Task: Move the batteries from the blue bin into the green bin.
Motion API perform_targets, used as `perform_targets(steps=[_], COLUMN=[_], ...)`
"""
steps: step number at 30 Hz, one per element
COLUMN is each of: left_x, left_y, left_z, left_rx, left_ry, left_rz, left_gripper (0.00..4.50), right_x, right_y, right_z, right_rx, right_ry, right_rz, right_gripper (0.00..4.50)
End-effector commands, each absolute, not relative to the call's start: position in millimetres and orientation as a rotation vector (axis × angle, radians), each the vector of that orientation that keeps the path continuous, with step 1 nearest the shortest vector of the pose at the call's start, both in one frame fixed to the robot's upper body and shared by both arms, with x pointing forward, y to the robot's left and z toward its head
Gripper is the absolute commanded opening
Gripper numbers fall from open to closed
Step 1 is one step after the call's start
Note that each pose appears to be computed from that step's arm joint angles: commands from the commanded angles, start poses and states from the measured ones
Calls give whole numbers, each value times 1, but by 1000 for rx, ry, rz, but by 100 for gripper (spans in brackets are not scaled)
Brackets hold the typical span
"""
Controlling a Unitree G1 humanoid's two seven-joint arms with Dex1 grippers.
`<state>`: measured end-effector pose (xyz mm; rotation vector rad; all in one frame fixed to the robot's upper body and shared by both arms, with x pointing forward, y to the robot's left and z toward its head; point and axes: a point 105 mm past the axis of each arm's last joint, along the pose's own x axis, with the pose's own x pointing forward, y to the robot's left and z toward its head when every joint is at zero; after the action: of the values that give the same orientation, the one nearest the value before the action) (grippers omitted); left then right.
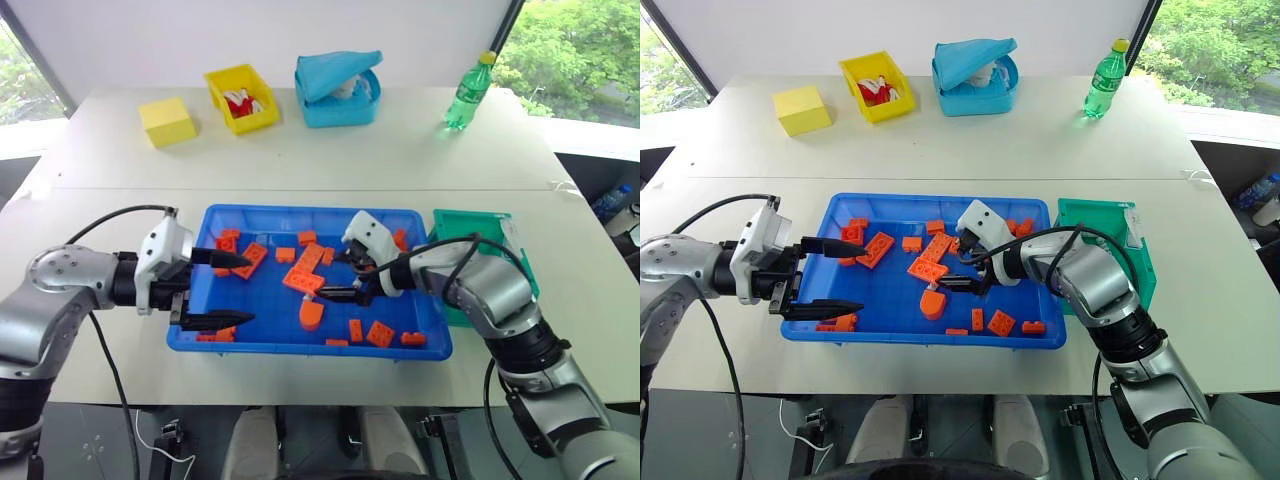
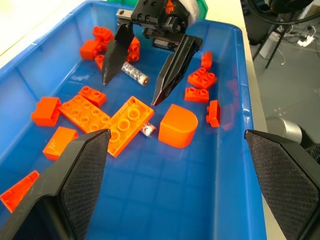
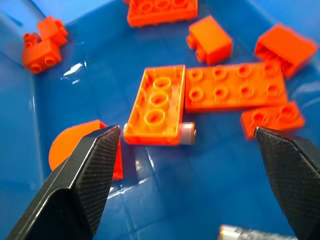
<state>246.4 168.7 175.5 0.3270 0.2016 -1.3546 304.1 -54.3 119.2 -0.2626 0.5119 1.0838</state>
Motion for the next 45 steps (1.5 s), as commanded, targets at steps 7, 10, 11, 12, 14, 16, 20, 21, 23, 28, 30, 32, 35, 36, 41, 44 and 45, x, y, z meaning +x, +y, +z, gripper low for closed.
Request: perform_targets(steps=[7,10,11,12,14,16,20,21,23,28,30,32,35,36,41,44,45], left_x=[246,246,247,247,247,248,249,250,250,251,251,252,253,253,252,251,251], left_y=[169,169,169,169,168,168,168,168,168,169,169,169,169,169,170,170,170], left_z=[192,193,193,193,193,193,193,193,193,192,192,192,192,192,192,191,191], left_rx=[367,369,370,370,371,373,375,376,377,377,376,377,378,378,379,376,375], left_ry=[161,160,160,159,159,158,154,152,149,149,148,145,141,139,137,139,139], left_rz=[-1354,-1355,-1355,-1356,-1356,-1356,-1354,-1352,-1350,-1347,-1347,-1347,-1345,-1344,-1337,-1334,-1334], left_gripper=[450,450,450,450,450,450,450,450,450,450,450,450,450,450,450,450,450], right_x=[301,301,302,303,304,307,308,307,308,315,320,324,327,327,320,309,307], right_y=[-46,-43,-42,-42,-41,-40,-40,-40,-40,-34,-26,-16,-7,-7,-17,-23,-24], right_z=[115,114,114,114,113,115,116,116,118,137,143,147,149,149,147,143,143], right_rx=[-280,-274,-271,-269,-268,-265,-264,-266,-266,-261,-278,-292,-334,-351,-371,-388,-400], right_ry=[493,487,484,482,479,467,458,456,451,379,353,336,320,319,351,348,338], right_rz=[1106,1106,1105,1102,1098,1096,1099,1100,1101,1127,1145,1166,1188,1194,1217,1244,1255], right_gripper=[441,441,441,441,441,441,264,214,122,5,5,5,5,5,5,92,135])
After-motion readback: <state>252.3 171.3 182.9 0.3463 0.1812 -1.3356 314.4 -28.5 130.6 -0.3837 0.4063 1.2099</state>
